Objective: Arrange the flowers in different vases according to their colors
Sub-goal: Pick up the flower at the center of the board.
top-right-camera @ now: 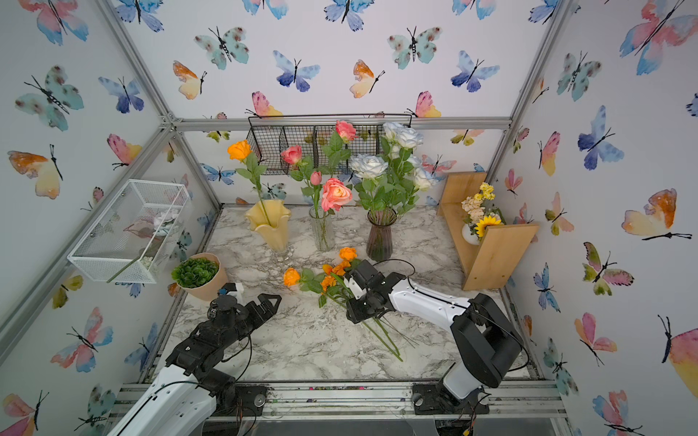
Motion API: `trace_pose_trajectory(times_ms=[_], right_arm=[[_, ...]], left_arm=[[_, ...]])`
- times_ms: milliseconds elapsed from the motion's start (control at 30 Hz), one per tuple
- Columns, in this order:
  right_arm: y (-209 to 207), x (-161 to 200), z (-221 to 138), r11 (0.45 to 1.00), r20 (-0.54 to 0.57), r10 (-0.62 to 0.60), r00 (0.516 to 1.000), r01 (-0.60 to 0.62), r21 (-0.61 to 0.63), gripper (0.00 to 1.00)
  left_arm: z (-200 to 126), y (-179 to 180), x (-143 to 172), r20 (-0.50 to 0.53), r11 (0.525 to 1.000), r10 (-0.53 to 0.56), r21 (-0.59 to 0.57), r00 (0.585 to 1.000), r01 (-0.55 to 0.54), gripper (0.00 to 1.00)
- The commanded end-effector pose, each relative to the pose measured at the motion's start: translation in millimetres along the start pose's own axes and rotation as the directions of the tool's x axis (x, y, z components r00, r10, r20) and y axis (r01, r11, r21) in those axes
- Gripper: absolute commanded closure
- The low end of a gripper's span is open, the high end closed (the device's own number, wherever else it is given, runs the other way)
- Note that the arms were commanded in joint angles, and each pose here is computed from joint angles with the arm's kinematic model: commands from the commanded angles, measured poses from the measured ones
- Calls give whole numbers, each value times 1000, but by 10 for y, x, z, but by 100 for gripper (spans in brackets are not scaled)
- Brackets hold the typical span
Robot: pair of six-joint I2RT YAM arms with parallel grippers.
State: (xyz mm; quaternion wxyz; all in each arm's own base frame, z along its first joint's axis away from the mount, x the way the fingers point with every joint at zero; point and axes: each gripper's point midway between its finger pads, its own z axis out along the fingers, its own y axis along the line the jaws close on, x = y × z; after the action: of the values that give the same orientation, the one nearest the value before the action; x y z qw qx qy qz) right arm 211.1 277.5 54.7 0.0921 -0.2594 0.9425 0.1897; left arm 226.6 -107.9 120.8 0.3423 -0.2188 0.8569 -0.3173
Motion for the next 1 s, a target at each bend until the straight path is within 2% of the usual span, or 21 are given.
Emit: trace_pose_trajectory(times_ms=[0,367,467,567,633,833,967], right_arm=[[-101,38,110,998,-18,-25,1000,26,58,57],[-151,193,417,986,-122,-83,989,99,137,63],[-121,190,438,982,-123,-104,987,122,144,72],[-69,146,411,976,-113,-146,983,162,144,90],[-11,95,356,967,-99,-195,976,209,149,98],[236,-70,66,915,-28,-376,926,376,150,98],[418,-200,-175,886,50,-453,890,443,135,98]], left_arm=[[17,-84,63,-28,998,7,55,1000,-6,1],[67,-101,85,-38,997,12,74,999,-10,1],[84,-129,89,-43,996,23,87,999,-19,1],[109,-171,100,-53,994,35,108,998,-30,0],[129,-191,110,-60,992,43,118,997,-36,2],[144,-309,107,-66,983,65,174,996,-53,8],[91,-518,79,-63,962,82,266,995,-62,10]])
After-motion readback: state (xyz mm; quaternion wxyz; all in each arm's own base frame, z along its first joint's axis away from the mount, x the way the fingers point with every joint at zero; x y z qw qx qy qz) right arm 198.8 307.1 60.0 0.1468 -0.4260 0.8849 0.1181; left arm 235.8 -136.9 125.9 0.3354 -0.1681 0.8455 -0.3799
